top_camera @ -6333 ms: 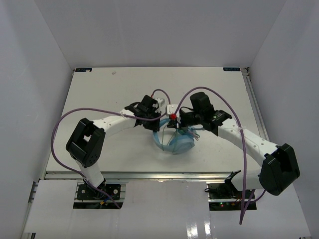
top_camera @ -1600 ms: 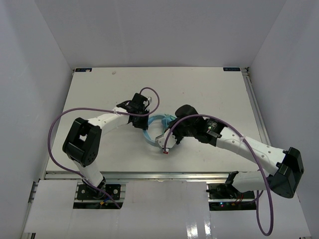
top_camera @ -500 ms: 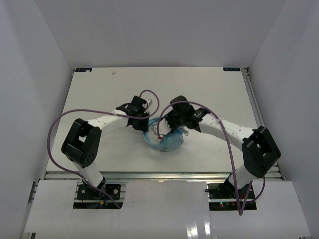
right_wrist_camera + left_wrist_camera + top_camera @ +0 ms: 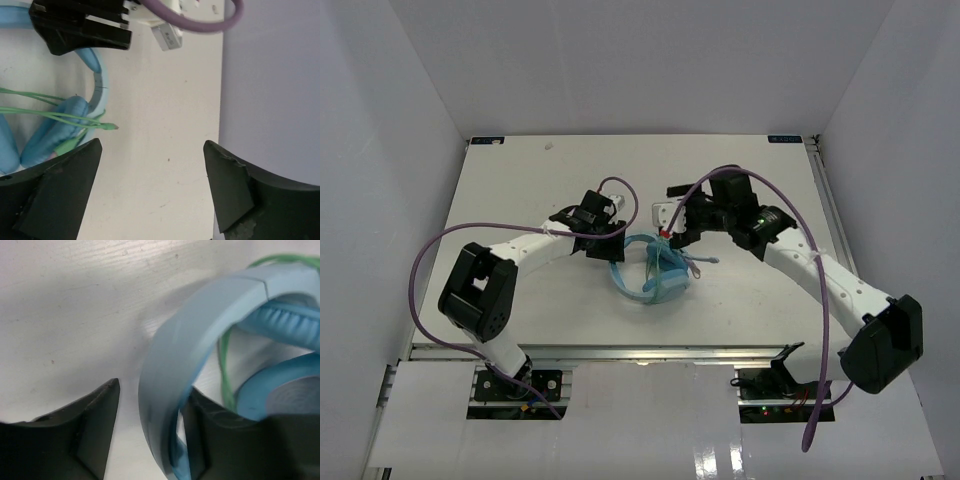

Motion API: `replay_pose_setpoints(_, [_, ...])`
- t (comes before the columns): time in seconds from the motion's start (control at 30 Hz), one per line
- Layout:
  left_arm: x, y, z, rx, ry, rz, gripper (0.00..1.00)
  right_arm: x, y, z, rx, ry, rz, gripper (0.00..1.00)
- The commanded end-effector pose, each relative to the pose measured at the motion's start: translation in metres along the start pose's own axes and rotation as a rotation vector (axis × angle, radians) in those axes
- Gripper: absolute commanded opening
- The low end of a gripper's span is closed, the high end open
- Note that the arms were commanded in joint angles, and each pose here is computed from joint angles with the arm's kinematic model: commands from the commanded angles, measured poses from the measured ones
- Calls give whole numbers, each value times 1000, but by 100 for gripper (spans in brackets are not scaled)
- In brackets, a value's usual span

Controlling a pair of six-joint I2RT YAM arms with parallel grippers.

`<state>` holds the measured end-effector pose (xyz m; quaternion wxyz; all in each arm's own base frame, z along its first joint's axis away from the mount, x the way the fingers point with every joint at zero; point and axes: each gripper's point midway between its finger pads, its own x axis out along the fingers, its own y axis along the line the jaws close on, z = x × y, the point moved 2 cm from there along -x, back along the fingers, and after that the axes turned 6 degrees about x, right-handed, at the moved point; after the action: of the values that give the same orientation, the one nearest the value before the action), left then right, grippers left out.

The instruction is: Wrap the headphones

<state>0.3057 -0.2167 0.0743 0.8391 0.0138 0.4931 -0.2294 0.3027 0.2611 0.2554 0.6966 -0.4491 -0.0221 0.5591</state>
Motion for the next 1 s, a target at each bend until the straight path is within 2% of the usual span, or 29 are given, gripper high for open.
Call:
replay_pose_setpoints(0.0, [-31, -15, 42, -22, -149, -48, 70, -50, -19, 22, 285, -132, -97, 91])
replay_pose_setpoints(0.1, [-36, -15, 46, -35, -162, -52, 77, -75, -15, 17, 387, -157, -132, 90])
replay_pose_setpoints(0.23, [-48, -17, 54, -40, -198, -67, 81, -92, -3, -3, 558, -140, -182, 90])
replay_pose_setpoints(0.47, [-75, -29, 65, -8, -260, -136, 86, -100, 18, -24, 653, -144, -185, 90])
replay_pose_setpoints(0.73, [-107, -47, 76, 39, -329, -232, 87, -102, 18, -26, 720, -163, -185, 90])
replay_pose_setpoints(0.8, [-132, -52, 82, 67, -397, -250, 88, -105, 16, -33, 813, -147, -227, 90])
replay_pose_setpoints(0.87, [-157, -54, 84, 109, -468, -254, 88, -113, 8, -55, 955, -58, -382, 90])
replay_pose_setpoints(0.93, [-175, -51, 81, 126, -533, -233, 88, -119, 7, -62, 1005, -31, -433, 90])
replay_pose_setpoints(0.97, [-188, -48, 76, 142, -604, -225, 88, -123, 8, -67, 1028, -24, -460, 90])
